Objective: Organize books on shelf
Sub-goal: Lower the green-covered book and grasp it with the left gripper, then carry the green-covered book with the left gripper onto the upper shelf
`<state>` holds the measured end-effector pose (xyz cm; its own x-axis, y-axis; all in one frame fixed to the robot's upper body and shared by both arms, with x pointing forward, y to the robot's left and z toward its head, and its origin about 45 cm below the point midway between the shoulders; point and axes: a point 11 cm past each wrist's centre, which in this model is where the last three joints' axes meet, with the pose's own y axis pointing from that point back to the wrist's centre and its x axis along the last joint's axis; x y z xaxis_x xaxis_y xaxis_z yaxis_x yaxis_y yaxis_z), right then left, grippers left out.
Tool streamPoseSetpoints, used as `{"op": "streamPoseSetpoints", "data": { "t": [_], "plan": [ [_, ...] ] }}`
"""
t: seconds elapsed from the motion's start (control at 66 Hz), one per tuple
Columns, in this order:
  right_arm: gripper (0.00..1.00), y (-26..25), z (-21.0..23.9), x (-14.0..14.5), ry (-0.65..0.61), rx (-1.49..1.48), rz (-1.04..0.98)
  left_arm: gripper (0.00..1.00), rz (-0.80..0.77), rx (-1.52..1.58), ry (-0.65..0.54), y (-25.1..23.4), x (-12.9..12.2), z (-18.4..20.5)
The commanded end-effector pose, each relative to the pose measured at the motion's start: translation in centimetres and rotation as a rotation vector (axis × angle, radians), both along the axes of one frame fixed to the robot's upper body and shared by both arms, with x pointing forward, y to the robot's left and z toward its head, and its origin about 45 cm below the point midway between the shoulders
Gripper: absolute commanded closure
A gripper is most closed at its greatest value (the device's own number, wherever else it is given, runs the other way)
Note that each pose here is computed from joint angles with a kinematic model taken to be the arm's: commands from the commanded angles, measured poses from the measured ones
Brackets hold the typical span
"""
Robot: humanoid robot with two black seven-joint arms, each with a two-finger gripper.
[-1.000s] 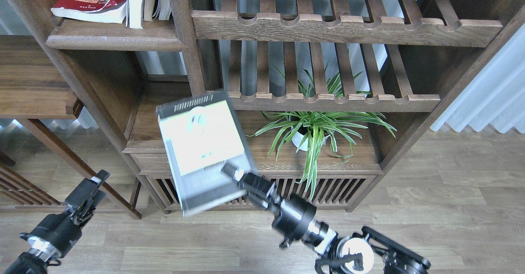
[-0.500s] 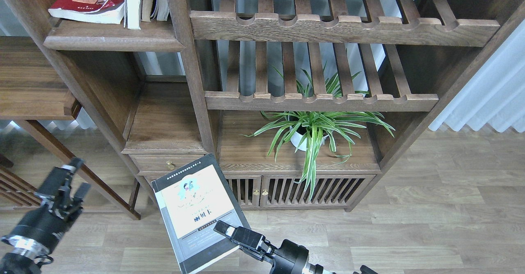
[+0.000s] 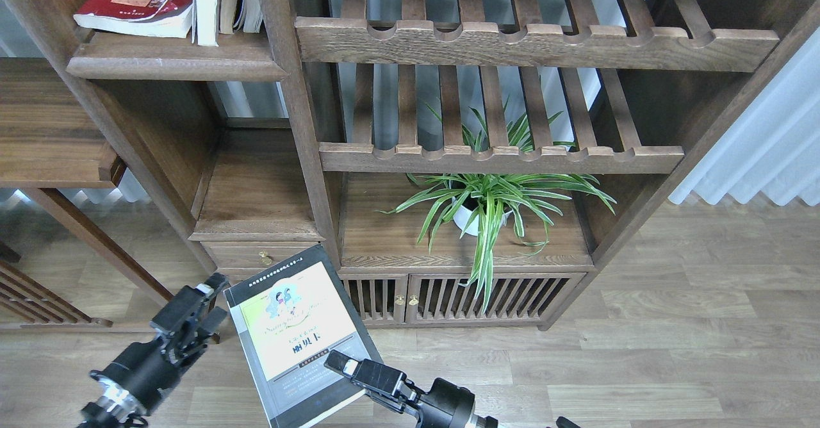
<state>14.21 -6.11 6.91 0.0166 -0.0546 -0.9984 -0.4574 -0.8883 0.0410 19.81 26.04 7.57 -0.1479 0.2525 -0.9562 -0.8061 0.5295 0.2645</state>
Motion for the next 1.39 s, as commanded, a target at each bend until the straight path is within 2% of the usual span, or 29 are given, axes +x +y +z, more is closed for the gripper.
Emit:
{"op": "streamPoseSetpoints", "data": {
  "t": [0.0, 0.061, 0.167, 0.182, 0.197, 0.212, 0.227, 0.242, 0.273, 0.288, 0.515, 0.591, 0.636, 0.682, 0.697, 0.712, 0.742, 0.848, 1.0, 1.03, 1.061, 1.167, 1.379],
  "plan": [
    [0.94, 0.0, 0.0, 0.0, 0.001, 0.001, 0.001, 0.02, -0.104, 0.011, 0.032, -2.4, -2.0, -1.2],
    [0.94, 0.1, 0.0, -0.1, 0.002, 0.001, 0.003, 0.05, -0.150, 0.015, 0.046, -3.4, -2.7, -1.6],
    [0.94, 0.1, 0.0, -0.1, 0.001, 0.001, 0.003, 0.20, -0.197, 0.015, 0.068, -4.3, -3.6, -2.1],
    [0.94, 0.1, 0.0, -0.2, 0.001, 0.001, 0.005, 0.27, -0.199, 0.017, 0.070, -4.4, -3.6, -2.1],
    [0.94, 0.1, 0.0, -0.2, 0.001, 0.001, 0.005, 0.30, -0.200, 0.016, 0.071, -4.4, -3.7, -2.1],
    [0.94, 0.1, 0.0, -0.1, 0.001, 0.001, 0.003, 0.41, -0.201, 0.021, 0.073, -4.3, -3.7, -2.2],
    [0.94, 0.1, 0.0, -0.2, 0.001, 0.001, 0.005, 0.48, -0.201, 0.021, 0.073, -4.2, -3.7, -2.2],
    [0.94, 0.1, 0.0, -0.2, 0.001, 0.001, 0.005, 0.62, -0.199, 0.023, 0.075, -4.1, -3.8, -2.2],
    [0.94, 0.1, 0.0, -0.3, 0.004, 0.001, 0.004, 0.76, -0.198, 0.023, 0.074, -4.1, -3.8, -2.2],
    [0.94, 0.1, 0.0, -0.1, 0.001, 0.001, 0.003, 0.93, -0.205, 0.017, 0.075, -4.3, -3.8, -2.2],
    [0.91, 0.0, -0.2, -0.6, 0.012, -0.001, 0.002, 0.98, -0.199, 0.040, 0.044, -3.3, -2.5, -1.5],
    [0.85, 0.1, -0.2, -0.6, 0.010, -0.003, 0.004, 1.00, -0.183, 0.043, 0.028, -2.9, -1.8, -1.2],
    [0.75, 0.1, -0.3, -0.7, 0.004, -0.010, 0.011, 1.00, -0.165, 0.044, 0.014, -2.5, -1.3, -0.9],
    [0.56, 0.2, -0.3, -0.8, -0.011, -0.024, 0.021, 1.00, -0.148, 0.043, 0.003, -2.2, -0.8, -0.6],
    [0.38, 0.1, -0.4, -0.6, -0.029, -0.041, 0.029, 1.00, -0.138, 0.046, -0.002, -1.8, -0.6, -0.5],
    [0.31, 0.0, -0.4, -0.5, -0.033, -0.045, 0.027, 1.00, -0.137, 0.047, -0.003, -1.8, -0.6, -0.5],
    [0.00, -0.2, -0.7, -0.3, -0.053, -0.071, 0.033, 1.00, -0.122, 0.052, -0.017, -1.3, -0.1, -0.2],
    [0.00, -0.2, -0.6, 0.0, -0.063, -0.075, 0.031, 1.00, -0.079, 0.088, -0.055, 0.9, 1.3, 0.9],
    [0.00, -0.3, -0.8, 0.0, -0.060, -0.082, 0.034, 1.00, -0.023, 0.245, -0.179, 8.3, 4.8, 6.0],
    [0.00, -0.3, -0.8, 0.0, -0.060, -0.082, 0.034, 1.00, -0.004, 0.289, -0.221, 10.0, 5.9, 7.7],
    [0.00, -0.3, -0.9, -0.1, -0.058, -0.084, 0.034, 0.99, 0.051, 0.359, -0.316, 13.3, 8.1, 11.7],
    [0.00, -0.5, -1.4, -0.1, -0.047, -0.095, 0.033, 0.99, 0.078, 0.447, -0.470, 15.7, 11.2, 17.9],
    [0.00, -0.8, -1.9, -0.2, -0.036, -0.109, 0.031, 0.99, 0.098, 0.679, -0.760, 19.1, 14.6, 32.7]
  ]
}}
